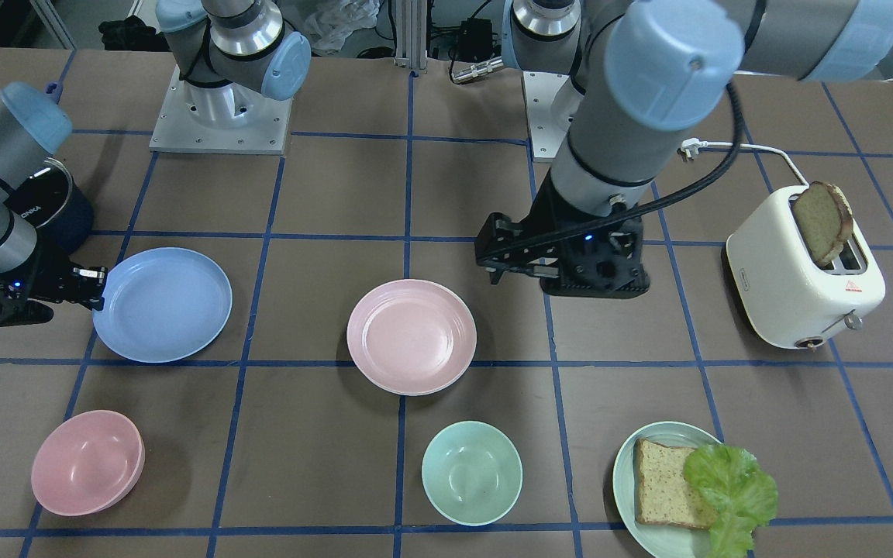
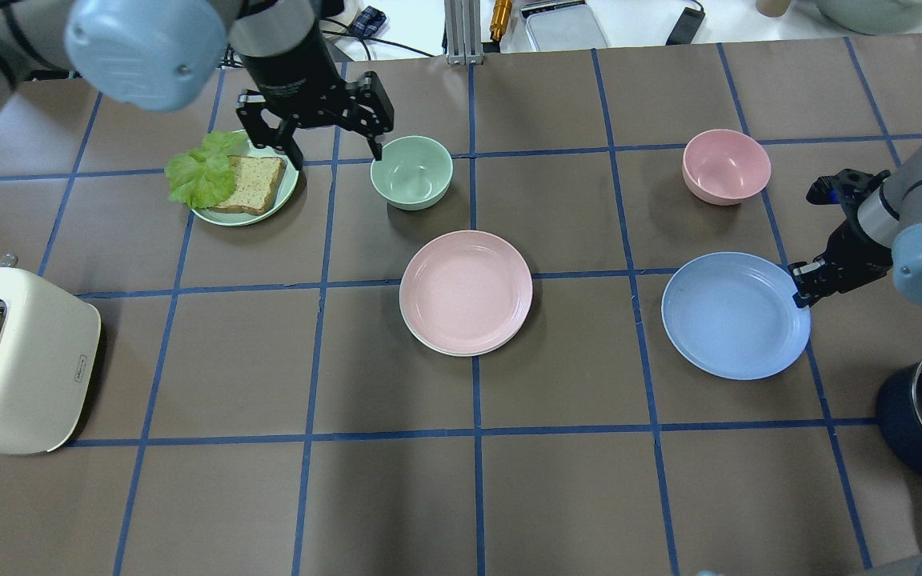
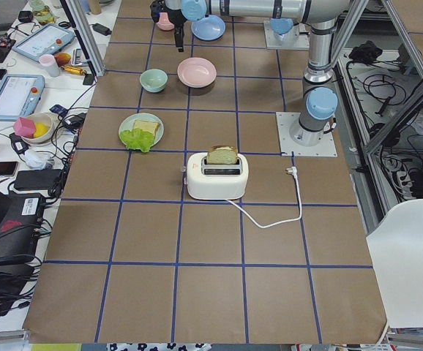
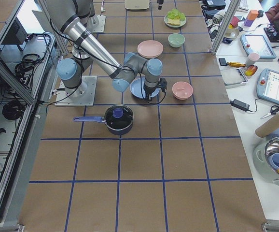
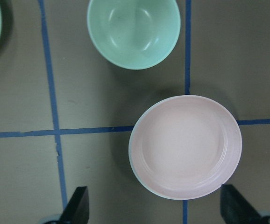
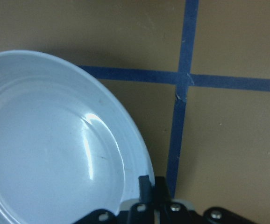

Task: Stack three plates with pink and blue
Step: 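Grasp the blue plate rim with the right gripper and carry it over the pink plate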

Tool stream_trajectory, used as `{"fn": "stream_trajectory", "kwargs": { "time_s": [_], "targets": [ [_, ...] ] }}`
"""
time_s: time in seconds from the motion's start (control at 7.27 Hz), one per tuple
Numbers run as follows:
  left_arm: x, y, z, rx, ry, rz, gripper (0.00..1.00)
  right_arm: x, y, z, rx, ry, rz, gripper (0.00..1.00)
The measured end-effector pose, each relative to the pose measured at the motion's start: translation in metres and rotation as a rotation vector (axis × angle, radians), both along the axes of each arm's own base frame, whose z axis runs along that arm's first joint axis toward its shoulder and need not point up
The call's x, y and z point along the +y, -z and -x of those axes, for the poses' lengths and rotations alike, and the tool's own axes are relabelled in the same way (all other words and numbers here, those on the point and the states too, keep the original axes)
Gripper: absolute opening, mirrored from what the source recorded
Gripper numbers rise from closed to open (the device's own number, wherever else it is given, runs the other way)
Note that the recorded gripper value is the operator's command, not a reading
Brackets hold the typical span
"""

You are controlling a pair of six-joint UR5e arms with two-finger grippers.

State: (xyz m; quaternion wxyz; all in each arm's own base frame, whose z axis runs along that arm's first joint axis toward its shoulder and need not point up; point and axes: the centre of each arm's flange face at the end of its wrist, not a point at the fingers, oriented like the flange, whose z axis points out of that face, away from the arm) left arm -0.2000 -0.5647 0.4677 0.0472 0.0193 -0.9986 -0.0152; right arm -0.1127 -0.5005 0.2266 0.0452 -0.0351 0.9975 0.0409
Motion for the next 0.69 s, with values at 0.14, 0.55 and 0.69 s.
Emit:
{"fn": "stream_trajectory", "kwargs": {
  "time_s": [0.14, 0.55, 0.69],
  "targets": [
    [0.016, -0.02, -0.015, -0.002, -0.018, 0.007, 1.0, -0.01, -0.016, 0.003, -0.027, 0.018, -0.019, 0.0],
    [0.053, -0.061, -0.027, 0.0, -0.031, 0.102, 1.0, -0.031, -0.057, -0.001, -0.122, 0.089, -0.052, 0.0],
    [0.054, -0.061, -0.031, 0.005, -0.031, 0.113, 1.0, -0.037, -0.064, -0.013, -0.146, 0.116, -0.054, 0.0]
  ]
}}
